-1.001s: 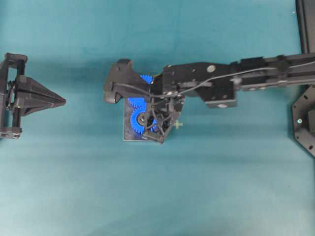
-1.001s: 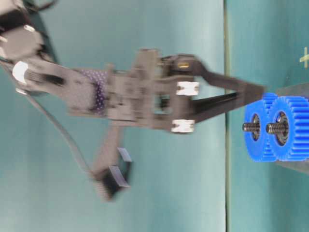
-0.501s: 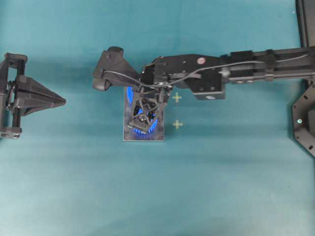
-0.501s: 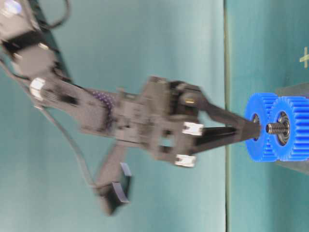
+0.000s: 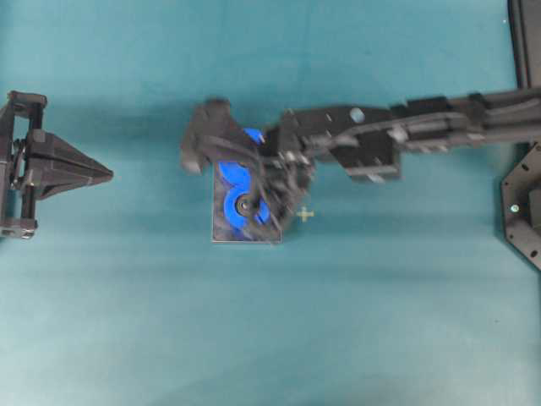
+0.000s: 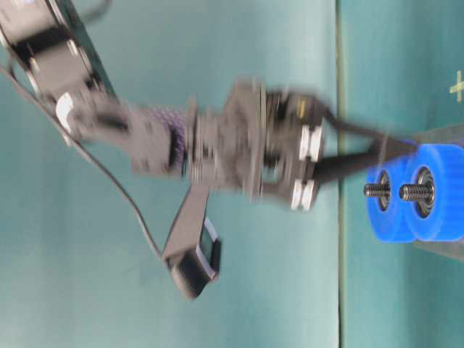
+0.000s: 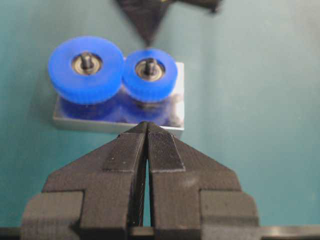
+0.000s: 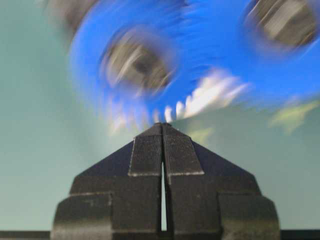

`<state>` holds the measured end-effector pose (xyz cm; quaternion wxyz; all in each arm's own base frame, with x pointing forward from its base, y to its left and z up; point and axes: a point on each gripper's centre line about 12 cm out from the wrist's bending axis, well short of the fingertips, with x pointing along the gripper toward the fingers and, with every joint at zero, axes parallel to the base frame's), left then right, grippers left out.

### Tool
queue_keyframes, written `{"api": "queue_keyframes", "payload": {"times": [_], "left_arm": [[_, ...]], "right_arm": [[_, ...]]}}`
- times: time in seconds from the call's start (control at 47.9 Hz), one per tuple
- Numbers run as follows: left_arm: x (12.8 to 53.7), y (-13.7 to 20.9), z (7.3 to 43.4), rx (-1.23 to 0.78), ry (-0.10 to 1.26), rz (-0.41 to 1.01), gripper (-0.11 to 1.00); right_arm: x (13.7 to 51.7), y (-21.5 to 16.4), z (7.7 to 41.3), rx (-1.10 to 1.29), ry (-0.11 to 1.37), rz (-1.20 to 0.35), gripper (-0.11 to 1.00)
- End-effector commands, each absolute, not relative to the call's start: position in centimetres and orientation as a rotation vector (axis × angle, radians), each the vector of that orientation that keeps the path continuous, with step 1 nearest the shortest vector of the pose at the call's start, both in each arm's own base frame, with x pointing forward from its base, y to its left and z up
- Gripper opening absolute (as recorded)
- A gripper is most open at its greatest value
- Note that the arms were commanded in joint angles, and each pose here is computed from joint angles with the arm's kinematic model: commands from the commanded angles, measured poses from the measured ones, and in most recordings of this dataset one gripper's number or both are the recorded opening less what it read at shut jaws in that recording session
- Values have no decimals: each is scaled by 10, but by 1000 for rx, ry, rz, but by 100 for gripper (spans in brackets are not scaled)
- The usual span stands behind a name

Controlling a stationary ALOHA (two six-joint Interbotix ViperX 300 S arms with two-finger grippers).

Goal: Fit the small gear onto the shaft.
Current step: 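Open the right gripper and lift it away from the gear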

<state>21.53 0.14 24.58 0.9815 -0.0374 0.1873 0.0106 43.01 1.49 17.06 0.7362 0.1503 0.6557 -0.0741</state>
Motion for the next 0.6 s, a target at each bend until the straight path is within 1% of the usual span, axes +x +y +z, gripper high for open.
{"api": "queue_keyframes", "payload": {"times": [0.0,0.125,0.271,0.417,0.584], "left_arm": [[218,1,251,-74,359,21,0],[218,1,251,-74,359,21,0],[218,1,251,-74,359,21,0],[218,1,252,-72,355,20,0],[217,1,252,-72,354,20,0]], "right_arm": [[424,26,207,334,1358,-124,-1],[411,19,233,318,1290,-124,-1],[401,7,254,223,1150,-143,-1],[389,2,259,202,1050,-144,-1],[378,2,259,204,1006,-136,-1]]}}
